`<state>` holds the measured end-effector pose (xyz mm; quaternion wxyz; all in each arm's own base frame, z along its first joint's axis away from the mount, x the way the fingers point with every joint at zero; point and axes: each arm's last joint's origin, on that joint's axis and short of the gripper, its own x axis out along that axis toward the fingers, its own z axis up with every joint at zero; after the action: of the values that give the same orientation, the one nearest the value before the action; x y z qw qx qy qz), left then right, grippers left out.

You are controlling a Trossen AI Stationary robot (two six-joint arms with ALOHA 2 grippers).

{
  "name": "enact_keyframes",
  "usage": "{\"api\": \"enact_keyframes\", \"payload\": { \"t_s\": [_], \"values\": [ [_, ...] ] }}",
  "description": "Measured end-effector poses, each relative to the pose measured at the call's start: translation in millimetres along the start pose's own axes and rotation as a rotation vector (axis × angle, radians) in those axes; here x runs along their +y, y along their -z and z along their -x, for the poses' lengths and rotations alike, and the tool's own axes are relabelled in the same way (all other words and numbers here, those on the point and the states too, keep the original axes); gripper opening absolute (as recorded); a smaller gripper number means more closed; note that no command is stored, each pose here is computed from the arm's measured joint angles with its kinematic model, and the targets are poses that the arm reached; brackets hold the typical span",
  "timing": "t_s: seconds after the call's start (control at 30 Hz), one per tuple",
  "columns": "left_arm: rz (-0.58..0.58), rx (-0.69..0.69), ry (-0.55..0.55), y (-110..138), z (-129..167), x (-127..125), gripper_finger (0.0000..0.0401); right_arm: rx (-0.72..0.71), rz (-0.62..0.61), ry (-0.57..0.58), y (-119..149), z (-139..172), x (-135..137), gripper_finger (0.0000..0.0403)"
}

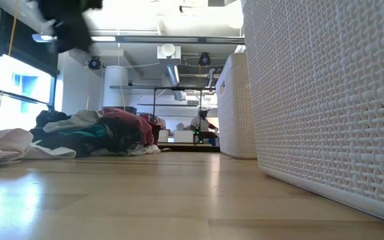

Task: Sort clothes
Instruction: Put the pink shirt into the bottom bin

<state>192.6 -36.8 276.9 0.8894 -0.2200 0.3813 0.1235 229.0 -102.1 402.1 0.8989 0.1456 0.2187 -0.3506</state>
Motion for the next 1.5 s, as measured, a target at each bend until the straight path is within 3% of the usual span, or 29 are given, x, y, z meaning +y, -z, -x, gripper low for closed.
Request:
{"api": "enact_keyframes", "payload": {
  "t_s": [0.13, 0.23, 0.33, 0.47, 0.7, 0.83, 1.0, 1.23, 1.4, 1.5],
  "values": [
    [0.059, 0.253, -0.092, 27, -2, 8, 0.0163, -0.089, 0.149, -0.296, 0, 14, 44, 0.0165],
    [0.066, 0.369, -0.030, 45, -9, 6, 0.0163, -0.108, 0.157, -0.441, 8, 22, 79, 0.0165],
    [-0.074, 0.450, 0.078, 65, -17, 1, 0.0163, -0.126, 0.144, -0.482, 20, 26, 111, 0.0165],
    [-0.239, 0.495, 0.108, 96, -31, 7, 0.0163, -0.136, 0.058, -0.485, 37, 23, 149, 0.0165],
    [-0.222, 0.570, 0.065, 145, -52, 30, 0.0155, -0.117, -0.123, -0.634, 63, 15, 203, 0.0165],
    [-0.243, 0.541, 0.071, 155, -56, 33, 0.0107, -0.023, -0.217, -0.688, 85, 21, 224, 0.0165],
    [-0.289, 0.456, 0.041, 150, -53, 25, 0.0013, -0.014, -0.285, -0.644, 106, 37, 242, 0.0165],
    [-0.297, 0.112, 0.081, 97, -22, -25, 0.0004, -0.129, -0.332, -0.554, 119, 77, 254, 0.0165],
    [-0.296, -0.105, 0.158, 53, 11, -57, 0.0005, -0.224, -0.207, -0.495, 116, 89, 255, 0.0165],
    [-0.366, -0.251, 0.208, 32, 29, -72, 0.0004, -0.251, -0.143, -0.475, 114, 87, 254, 0.0165]
  ]
}}
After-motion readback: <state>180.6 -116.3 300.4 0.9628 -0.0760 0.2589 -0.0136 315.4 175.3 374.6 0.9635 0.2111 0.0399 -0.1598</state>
